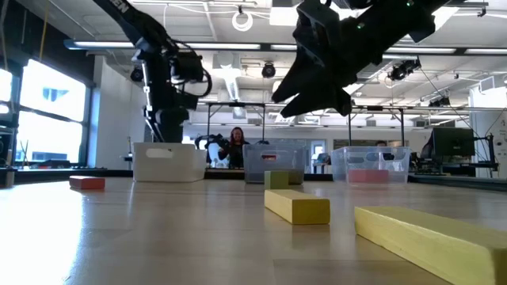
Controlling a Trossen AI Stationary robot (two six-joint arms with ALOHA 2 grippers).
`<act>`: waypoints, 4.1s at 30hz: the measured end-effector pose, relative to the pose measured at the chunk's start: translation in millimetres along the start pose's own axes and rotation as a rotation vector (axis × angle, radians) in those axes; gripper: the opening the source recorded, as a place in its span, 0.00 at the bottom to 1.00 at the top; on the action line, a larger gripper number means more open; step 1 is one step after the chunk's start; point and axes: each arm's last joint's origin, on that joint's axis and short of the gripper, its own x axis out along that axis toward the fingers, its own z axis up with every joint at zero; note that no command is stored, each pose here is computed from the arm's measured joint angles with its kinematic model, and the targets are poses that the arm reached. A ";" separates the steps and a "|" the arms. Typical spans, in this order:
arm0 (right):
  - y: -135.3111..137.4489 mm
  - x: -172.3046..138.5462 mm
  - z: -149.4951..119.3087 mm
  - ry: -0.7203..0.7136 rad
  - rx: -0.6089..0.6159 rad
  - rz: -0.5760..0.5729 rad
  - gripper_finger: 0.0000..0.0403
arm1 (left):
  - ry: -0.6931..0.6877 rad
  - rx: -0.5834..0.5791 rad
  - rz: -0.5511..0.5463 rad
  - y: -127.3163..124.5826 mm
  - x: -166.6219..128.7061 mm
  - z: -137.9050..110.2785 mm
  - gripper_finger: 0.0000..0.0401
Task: Sort & place blocks by color
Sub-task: Put the yellow block into the black bin
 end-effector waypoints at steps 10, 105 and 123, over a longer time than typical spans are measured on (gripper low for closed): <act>17.7 -5.0 -12.4 0.033 -0.099 0.066 0.40 | -0.190 0.021 -0.050 -24.4 -59.0 -5.0 0.57; 110.6 -158.0 -152.3 0.835 -0.236 -0.164 0.40 | -0.347 0.242 -0.281 -124.9 -104.8 -19.8 0.58; 109.1 -135.5 -132.4 0.782 -0.231 -0.117 0.40 | -0.342 0.208 -0.286 -124.9 -104.8 -19.8 0.58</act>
